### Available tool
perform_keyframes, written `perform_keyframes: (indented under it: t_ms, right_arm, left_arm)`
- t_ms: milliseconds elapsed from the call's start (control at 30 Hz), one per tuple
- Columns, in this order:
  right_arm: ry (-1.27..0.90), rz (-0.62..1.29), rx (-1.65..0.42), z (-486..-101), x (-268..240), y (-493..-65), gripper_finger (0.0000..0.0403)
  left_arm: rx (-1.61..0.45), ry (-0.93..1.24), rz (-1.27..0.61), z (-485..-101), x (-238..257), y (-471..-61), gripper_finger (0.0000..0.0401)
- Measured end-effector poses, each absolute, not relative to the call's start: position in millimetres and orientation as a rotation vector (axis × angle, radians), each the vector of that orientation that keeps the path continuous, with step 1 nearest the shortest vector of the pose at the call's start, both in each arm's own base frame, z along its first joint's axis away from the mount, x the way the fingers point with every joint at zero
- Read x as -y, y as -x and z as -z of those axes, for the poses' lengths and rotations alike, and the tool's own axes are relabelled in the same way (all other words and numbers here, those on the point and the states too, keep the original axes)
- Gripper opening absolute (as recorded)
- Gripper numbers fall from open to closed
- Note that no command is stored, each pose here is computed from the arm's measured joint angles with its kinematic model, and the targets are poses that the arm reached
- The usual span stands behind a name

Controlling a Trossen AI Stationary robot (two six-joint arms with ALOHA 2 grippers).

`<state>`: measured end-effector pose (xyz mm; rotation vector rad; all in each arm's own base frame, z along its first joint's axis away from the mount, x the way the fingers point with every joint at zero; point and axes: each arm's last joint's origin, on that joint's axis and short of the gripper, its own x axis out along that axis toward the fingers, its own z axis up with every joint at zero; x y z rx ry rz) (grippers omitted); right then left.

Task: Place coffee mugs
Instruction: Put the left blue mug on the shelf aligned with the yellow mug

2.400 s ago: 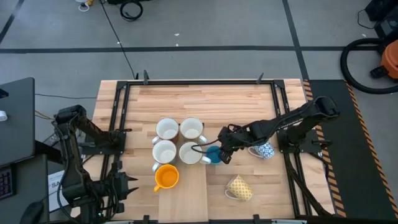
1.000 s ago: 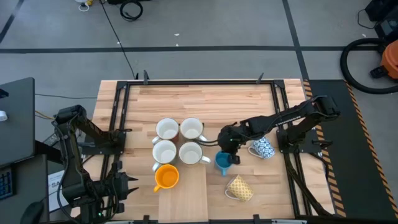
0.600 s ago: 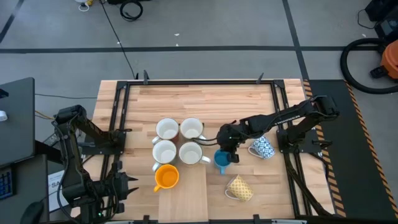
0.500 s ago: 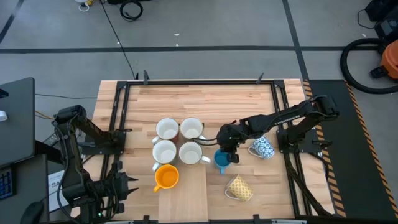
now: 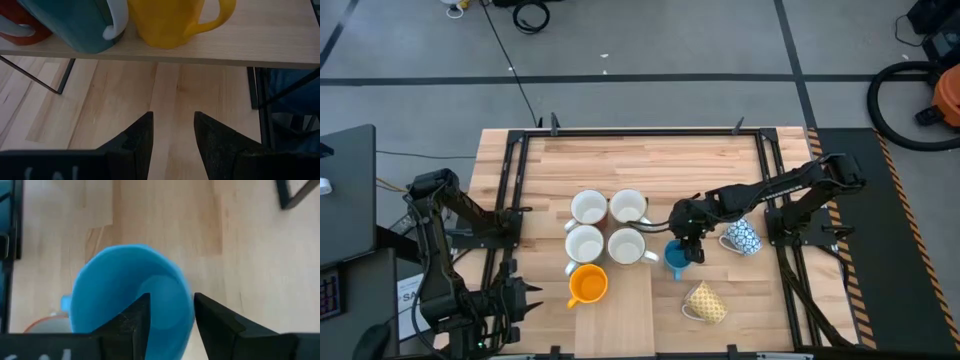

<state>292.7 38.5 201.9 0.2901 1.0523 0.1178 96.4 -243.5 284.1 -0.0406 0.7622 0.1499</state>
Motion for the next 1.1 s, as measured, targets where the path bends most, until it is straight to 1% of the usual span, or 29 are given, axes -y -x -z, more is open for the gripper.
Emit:
perform_keyframes:
  t_ms: [133,367,533,667,833,967,1100]
  right_arm:
    - [-0.274,-0.192,-1.064,-211.2,-39.9,-294.7,0.0158]
    - [-0.29,-0.165,-1.075,-244.9,-39.0,-301.9,0.0158]
    - [-0.431,-0.047,-1.128,-262.9,-39.0,-300.6,0.0158]
    - [-0.569,0.066,-1.218,-261.6,-43.5,-293.0,0.0158]
    - [-0.628,0.257,-1.333,-256.8,-55.4,-278.3,0.0158]
    - [-0.614,0.389,-1.285,-256.2,-68.2,-274.6,0.0158]
    - [-0.619,0.384,-1.246,-257.1,-78.9,-275.1,0.0158]
  left_arm:
    - [-0.762,0.041,-0.15,-284.1,243.5,-96.5,0.0149]
    - [-0.763,0.041,-0.15,-284.1,243.5,-96.5,0.0149]
    - [-0.762,0.041,-0.15,-284.1,243.6,-96.4,0.0149]
    - [-0.761,0.047,-0.147,-284.2,244.1,-96.6,0.0149]
    - [-0.757,0.058,-0.137,-284.5,245.8,-97.1,0.0149]
    - [-0.757,0.057,-0.137,-284.5,245.7,-97.1,0.0149]
    - [-0.755,0.065,-0.133,-284.6,246.5,-97.3,0.0149]
